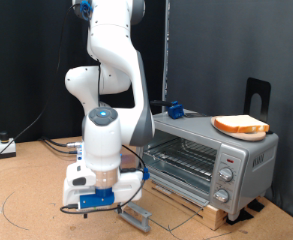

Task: Make a piece of toast with the oven

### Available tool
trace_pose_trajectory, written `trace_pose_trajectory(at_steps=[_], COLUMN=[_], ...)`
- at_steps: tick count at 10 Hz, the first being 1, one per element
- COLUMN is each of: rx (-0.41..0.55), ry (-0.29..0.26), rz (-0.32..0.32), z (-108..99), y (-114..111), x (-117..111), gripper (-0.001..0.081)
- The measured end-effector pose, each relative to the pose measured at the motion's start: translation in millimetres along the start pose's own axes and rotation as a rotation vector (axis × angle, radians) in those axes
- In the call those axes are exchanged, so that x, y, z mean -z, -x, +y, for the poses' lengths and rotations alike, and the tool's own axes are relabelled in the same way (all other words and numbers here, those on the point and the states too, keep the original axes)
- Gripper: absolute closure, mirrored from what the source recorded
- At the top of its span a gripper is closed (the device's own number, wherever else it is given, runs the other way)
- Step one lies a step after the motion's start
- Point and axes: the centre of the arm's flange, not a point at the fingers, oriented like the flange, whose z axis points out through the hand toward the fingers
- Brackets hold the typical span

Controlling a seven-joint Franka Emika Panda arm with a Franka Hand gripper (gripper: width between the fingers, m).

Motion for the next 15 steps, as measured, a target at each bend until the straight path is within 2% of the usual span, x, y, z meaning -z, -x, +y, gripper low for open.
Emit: trace_pose_trajectory(at_steps=[2,3,4,5,7,8,9,11,13,14,15], rx=[0.036,0.034,0.058,0.114,0.283,0.357,0.400,0.425,0.423,0.424,0.480], ry=[-0.038,-0.035,-0.046,-0.077,-0.155,-0.201,-0.247,-0.307,-0.338,-0.336,-0.388], rz=[-0.057,-0.056,-0.085,-0.152,-0.306,-0.365,-0.396,-0.420,-0.415,-0.417,-0.411], z=[5.3,5.2,5.0,5.9,16.3,22.5,28.5,38.7,48.7,48.5,43.9], y=[1.7,2.3,5.6,12.1,23.7,27.5,29.9,33.5,39.1,39.1,42.0], x=[24.5,23.0,23.7,28.9,51.5,64.2,76.5,100.9,121.3,120.2,122.2], gripper=[-0.0001,-0.0001,-0.0001,-0.0001,-0.0001,-0.0001,-0.0001,-0.0001,-0.0001,-0.0001,-0.0001])
